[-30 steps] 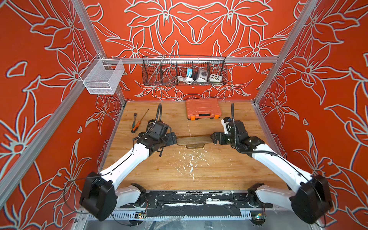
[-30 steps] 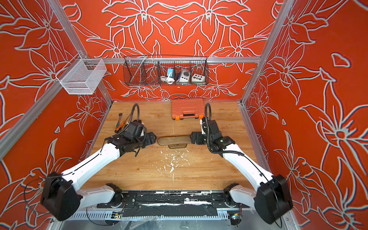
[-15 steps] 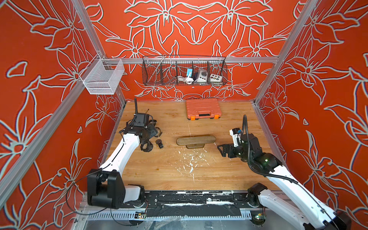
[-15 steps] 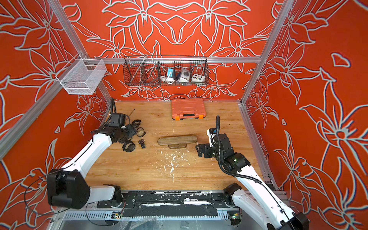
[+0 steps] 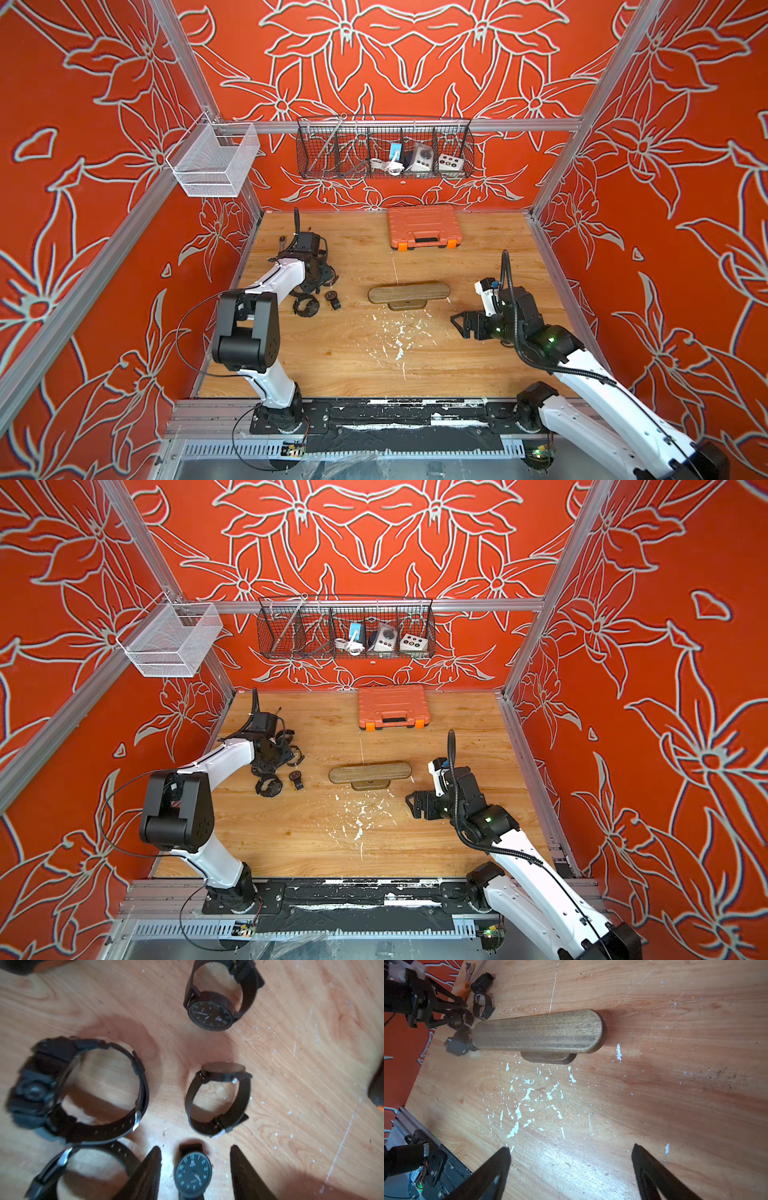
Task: Place watch on stand
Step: Pick up the watch at the center of the board.
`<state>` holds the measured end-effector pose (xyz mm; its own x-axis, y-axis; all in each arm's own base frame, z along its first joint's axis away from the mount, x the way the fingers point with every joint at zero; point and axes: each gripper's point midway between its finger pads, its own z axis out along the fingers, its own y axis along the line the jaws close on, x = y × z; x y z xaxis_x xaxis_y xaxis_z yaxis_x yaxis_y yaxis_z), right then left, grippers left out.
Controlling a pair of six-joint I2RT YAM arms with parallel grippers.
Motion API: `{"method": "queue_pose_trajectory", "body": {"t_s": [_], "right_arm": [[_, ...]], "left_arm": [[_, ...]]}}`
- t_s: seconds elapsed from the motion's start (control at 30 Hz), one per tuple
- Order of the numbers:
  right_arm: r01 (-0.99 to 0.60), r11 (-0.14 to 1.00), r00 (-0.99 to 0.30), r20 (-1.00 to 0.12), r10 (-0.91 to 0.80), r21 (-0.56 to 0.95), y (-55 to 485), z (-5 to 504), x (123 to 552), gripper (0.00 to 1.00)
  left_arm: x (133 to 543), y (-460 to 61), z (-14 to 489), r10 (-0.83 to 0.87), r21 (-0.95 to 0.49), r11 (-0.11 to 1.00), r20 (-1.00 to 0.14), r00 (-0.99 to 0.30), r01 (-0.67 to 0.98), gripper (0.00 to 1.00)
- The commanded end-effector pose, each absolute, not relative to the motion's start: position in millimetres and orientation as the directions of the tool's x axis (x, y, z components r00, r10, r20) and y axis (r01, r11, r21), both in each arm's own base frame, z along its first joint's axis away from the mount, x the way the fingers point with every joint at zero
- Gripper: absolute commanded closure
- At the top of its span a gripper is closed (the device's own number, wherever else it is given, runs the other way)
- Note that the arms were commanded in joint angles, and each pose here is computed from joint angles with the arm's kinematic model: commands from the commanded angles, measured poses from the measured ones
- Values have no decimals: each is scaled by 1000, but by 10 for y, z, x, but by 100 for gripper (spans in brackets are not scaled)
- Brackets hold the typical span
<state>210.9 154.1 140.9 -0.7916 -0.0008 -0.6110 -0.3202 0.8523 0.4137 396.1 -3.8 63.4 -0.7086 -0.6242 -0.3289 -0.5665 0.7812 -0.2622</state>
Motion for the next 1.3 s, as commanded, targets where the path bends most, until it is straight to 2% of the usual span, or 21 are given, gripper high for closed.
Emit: {"method": "queue_pose_trajectory", "body": {"t_s": [0.0,0.07,0.13,0.3,0.43,0.6,0.73,0.83,1.03,1.2,1.27], "right_arm": [[-349,836,-783,-621,-12,424,1590,1512,2088,5],[-354,831,-785,-619,-15,429,1606,1510,2085,6],[-356,830,-789,-614,-22,428,1611,1496,2080,6],[-357,836,-796,-604,-39,416,1598,1466,2069,7],[-355,842,-795,-605,-44,406,1585,1472,2077,7],[-348,852,-792,-609,-44,391,1555,1496,2088,8],[-350,856,-787,-615,-49,380,1542,1531,2100,8],[-352,860,-781,-622,-52,370,1527,1567,2111,9],[-342,866,-769,-638,-35,365,1502,1642,2129,9],[-349,858,-752,-659,-17,376,1515,1729,2144,11],[-354,853,-738,-674,-4,383,1518,1779,2148,11]], "left_arm": [[4095,-2,558,-619,-262,786,-345,-706,-560,50],[4121,22,507,-614,-245,789,-343,-711,-564,52],[4125,65,478,-614,-216,788,-343,-711,-577,58],[4129,114,393,-619,-195,782,-347,-705,-592,59],[4156,120,305,-622,-175,780,-326,-712,-601,72],[4189,98,183,-623,-166,780,-299,-723,-603,83],[4194,88,191,-622,-176,781,-303,-722,-598,98],[4186,33,334,-635,-226,772,-321,-703,-594,100],[4102,-247,906,-539,-243,840,-480,-692,-485,100],[3899,-711,1503,-406,-278,914,-660,-632,-297,100],[3791,-958,1763,-333,-288,942,-737,-589,-173,100]]}}
